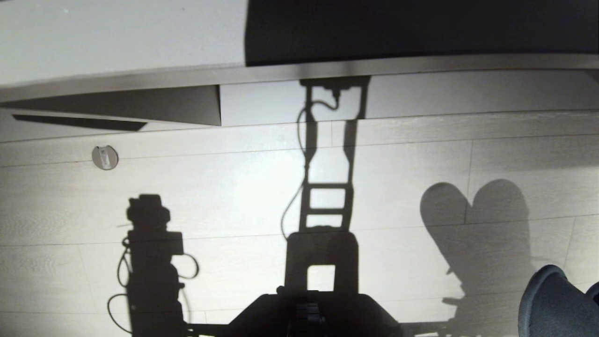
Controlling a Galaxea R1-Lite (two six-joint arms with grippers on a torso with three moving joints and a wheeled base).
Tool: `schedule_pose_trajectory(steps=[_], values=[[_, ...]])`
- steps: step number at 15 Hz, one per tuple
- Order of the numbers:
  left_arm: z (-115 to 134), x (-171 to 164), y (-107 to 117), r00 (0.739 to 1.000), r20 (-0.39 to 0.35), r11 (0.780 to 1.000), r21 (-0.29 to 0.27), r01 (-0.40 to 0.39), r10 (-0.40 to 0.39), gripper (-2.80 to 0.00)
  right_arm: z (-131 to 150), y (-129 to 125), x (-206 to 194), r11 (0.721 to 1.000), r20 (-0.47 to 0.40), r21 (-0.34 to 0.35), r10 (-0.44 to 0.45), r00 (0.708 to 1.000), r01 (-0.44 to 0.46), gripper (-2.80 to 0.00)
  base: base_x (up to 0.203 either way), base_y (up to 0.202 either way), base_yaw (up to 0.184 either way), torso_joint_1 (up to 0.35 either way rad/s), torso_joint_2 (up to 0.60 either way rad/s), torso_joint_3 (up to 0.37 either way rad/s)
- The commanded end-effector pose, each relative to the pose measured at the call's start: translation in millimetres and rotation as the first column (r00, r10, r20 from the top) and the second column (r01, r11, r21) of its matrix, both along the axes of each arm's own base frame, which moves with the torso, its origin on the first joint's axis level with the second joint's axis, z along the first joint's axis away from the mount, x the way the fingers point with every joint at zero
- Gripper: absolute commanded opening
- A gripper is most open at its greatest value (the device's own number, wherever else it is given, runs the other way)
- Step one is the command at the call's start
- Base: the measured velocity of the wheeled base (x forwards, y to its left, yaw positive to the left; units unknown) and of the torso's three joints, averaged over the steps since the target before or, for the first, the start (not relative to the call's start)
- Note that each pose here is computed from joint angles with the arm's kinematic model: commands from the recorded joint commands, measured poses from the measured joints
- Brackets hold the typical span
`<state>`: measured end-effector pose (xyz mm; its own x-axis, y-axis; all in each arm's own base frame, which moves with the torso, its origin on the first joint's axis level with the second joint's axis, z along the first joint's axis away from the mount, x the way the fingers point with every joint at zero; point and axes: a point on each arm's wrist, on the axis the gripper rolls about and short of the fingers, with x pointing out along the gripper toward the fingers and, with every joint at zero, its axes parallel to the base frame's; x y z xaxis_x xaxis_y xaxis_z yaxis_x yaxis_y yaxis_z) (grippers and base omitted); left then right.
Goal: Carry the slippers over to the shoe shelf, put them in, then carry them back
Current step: Place the slippers into the shoe cabinet
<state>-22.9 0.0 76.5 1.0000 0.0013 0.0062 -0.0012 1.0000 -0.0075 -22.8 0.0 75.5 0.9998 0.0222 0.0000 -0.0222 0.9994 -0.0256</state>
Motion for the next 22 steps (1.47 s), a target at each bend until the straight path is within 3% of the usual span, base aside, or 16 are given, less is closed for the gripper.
schedule_pose_trajectory(steps=[1, 5, 8, 10, 14, 17, 22], values=[[0, 0, 0, 1.000, 0.001, 1.000, 0.000, 0.000, 0.000, -2.80, 0, 0, 0, 1.000, 0.000, -0.001, 0.001, 1.000, -0.001, -2.80, 0.000, 0.000, 0.000, 0.000, 0.00, 0.000], [0, 0, 0, 1.000, 0.001, 1.000, 0.000, 0.000, 0.000, -2.80, 8, 0, -2, 1.000, 0.023, -0.003, 0.005, 1.000, -0.005, -2.80, 0.000, 0.000, 0.000, 0.000, 0.00, 0.000], [0, 0, 0, 1.000, 0.000, 1.000, 0.000, 0.000, 0.000, -2.80, 64, 0, -5, 1.000, 0.068, 0.000, 0.021, 0.997, -0.021, -2.80, 0.000, 0.000, 0.000, 0.000, 0.00, 0.000], [0, 0, 0, 1.000, 0.001, 1.000, 0.000, 0.000, 0.000, -2.80, 101, 0, 8, 1.000, 0.047, 0.007, 0.018, 0.999, -0.018, -2.80, 0.000, 0.000, 0.000, 0.000, 0.00, 0.000], [0, 0, 0, 1.000, 0.001, 1.000, 0.000, 0.000, 0.000, -2.80, 135, -2, 61, 0.993, 0.008, 0.008, -0.116, 0.993, 0.116, -2.80, 0.000, 0.000, 0.000, 0.000, 0.00, 0.000], [0, 0, 0, 1.000, 0.001, 1.000, 0.000, 0.000, 0.000, -2.80, 132, -5, 101, 0.985, -0.028, -0.001, -0.172, 0.985, 0.172, -2.80, 0.000, 0.000, 0.000, 0.000, 0.00, 0.000], [0, 0, 0, 1.000, 0.001, 1.000, 0.000, 0.000, 0.000, -2.80, 106, -7, 141, 0.983, 0.002, 0.007, -0.182, 0.983, 0.182, -2.80, 0.000, 0.000, 0.000, 0.000, 0.00, 0.000]])
